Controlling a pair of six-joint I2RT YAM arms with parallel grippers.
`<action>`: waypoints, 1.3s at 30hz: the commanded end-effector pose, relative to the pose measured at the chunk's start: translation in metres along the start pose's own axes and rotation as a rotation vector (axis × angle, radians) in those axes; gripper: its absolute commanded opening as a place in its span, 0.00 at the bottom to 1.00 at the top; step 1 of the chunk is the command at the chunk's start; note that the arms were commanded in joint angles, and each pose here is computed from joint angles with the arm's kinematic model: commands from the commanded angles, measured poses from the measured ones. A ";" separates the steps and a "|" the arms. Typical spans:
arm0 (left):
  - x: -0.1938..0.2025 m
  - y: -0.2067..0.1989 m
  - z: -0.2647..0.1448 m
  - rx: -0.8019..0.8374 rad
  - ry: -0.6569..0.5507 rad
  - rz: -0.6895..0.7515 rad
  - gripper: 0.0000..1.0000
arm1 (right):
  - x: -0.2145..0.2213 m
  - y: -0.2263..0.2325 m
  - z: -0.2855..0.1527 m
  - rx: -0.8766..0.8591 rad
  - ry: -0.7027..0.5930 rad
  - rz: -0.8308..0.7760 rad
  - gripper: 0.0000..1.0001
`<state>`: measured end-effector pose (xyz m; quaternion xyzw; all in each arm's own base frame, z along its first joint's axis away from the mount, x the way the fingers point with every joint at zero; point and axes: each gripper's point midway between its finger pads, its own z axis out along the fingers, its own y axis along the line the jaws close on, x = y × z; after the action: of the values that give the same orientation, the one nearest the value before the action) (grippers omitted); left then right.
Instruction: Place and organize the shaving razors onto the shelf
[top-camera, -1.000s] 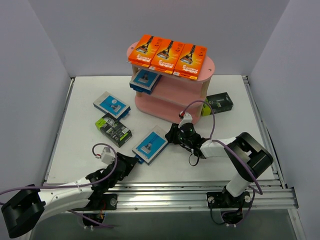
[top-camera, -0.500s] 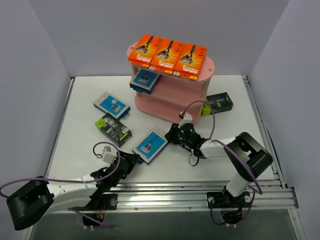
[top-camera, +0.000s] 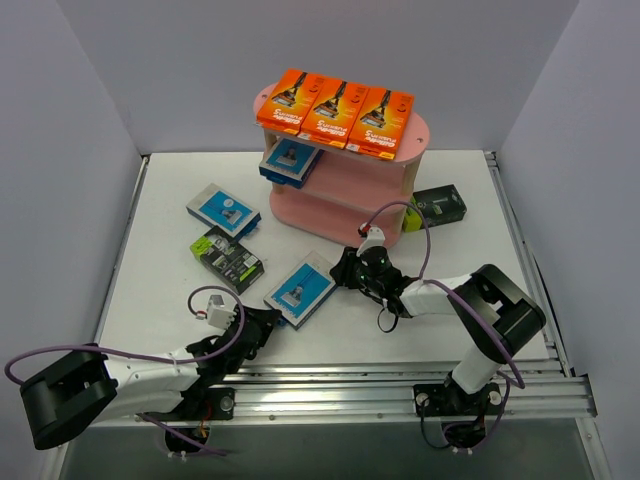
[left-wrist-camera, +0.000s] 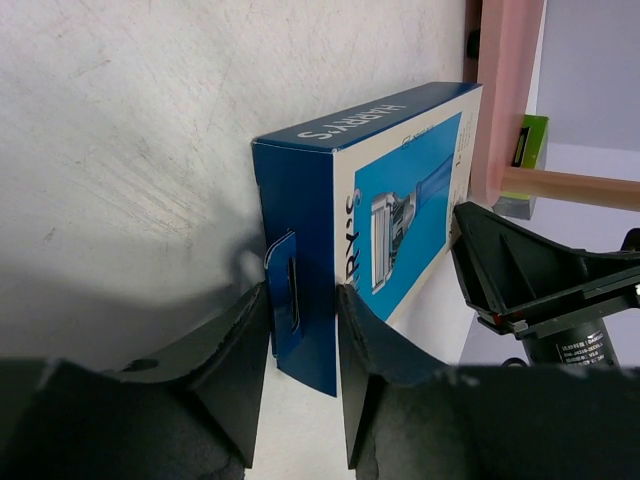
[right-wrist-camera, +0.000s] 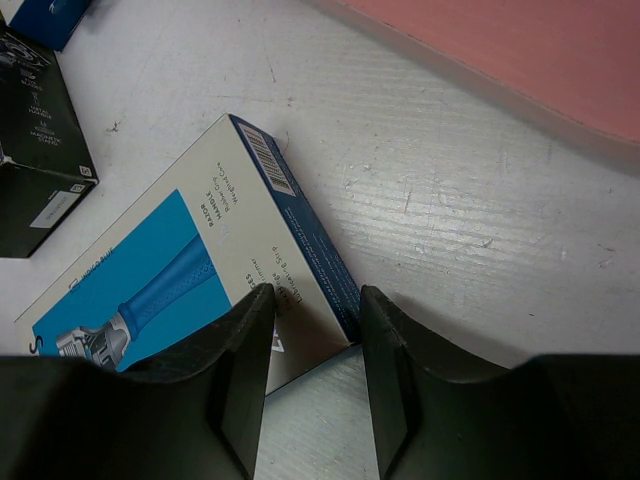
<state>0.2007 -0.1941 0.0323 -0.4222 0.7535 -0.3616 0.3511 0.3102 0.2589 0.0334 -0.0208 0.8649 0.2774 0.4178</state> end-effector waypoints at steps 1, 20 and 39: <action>-0.009 0.052 -0.002 -0.140 -0.028 0.113 0.38 | 0.033 -0.014 -0.002 0.040 0.097 -0.010 0.34; -0.013 0.066 -0.009 -0.186 -0.053 0.119 0.22 | 0.035 -0.016 0.000 0.047 0.106 -0.018 0.35; -0.019 0.072 -0.018 -0.215 -0.064 0.132 0.31 | 0.041 -0.020 0.001 0.059 0.121 -0.024 0.35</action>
<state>0.1893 -0.1846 0.0315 -0.4510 0.7435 -0.3509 0.3474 0.3084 0.2655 0.0312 -0.0246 0.8626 0.2894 0.4143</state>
